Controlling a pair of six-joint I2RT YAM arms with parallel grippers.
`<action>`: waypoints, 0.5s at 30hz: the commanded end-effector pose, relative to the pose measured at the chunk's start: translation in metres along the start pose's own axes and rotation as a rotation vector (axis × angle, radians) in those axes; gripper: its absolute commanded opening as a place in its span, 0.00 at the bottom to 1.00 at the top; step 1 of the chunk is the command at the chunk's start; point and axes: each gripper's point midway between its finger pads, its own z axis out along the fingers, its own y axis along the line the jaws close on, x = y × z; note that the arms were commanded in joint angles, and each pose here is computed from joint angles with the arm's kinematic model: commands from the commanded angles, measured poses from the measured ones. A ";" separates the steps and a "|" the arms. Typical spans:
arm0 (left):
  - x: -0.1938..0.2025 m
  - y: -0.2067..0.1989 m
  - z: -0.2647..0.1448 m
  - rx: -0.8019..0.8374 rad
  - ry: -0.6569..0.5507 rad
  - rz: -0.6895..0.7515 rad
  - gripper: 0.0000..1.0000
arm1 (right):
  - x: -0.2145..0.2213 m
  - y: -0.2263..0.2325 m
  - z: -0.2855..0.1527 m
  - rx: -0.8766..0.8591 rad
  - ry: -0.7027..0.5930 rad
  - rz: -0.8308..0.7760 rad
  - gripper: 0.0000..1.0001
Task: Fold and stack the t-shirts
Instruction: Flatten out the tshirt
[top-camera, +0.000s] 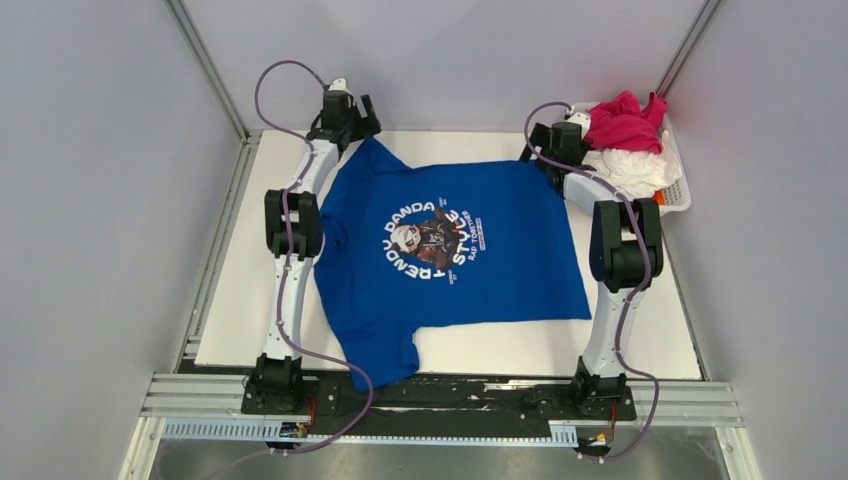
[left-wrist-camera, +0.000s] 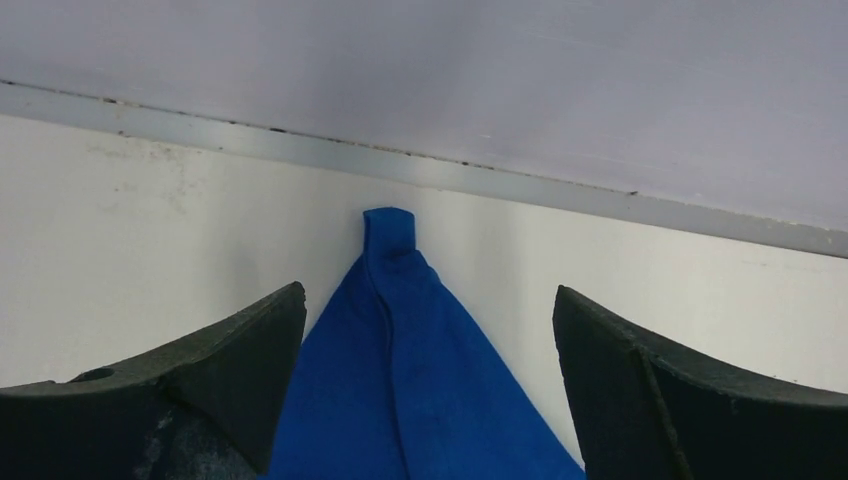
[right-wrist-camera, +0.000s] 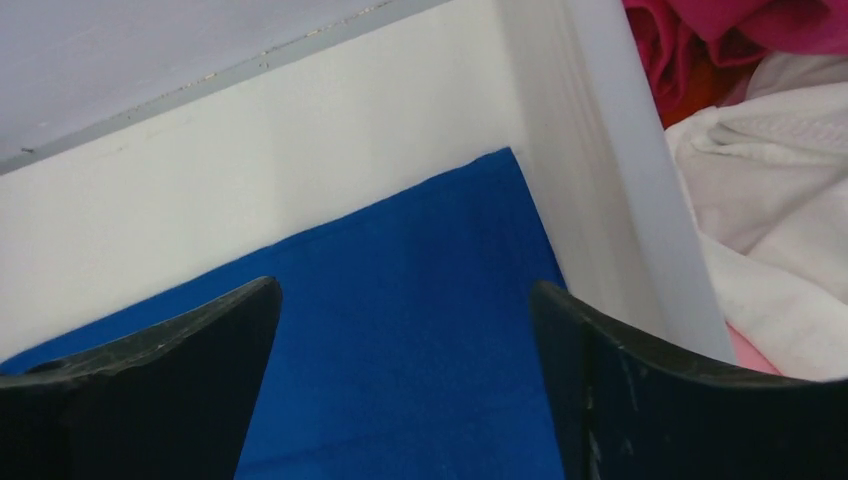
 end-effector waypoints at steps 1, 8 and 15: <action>-0.060 -0.040 -0.039 0.123 -0.085 -0.032 1.00 | -0.056 0.029 -0.046 -0.144 -0.102 0.015 1.00; -0.019 -0.033 -0.106 0.038 0.120 -0.120 1.00 | -0.009 0.039 -0.097 -0.221 0.025 0.051 1.00; 0.055 -0.031 -0.195 0.045 0.248 -0.219 1.00 | 0.088 0.018 -0.142 -0.204 0.321 0.155 1.00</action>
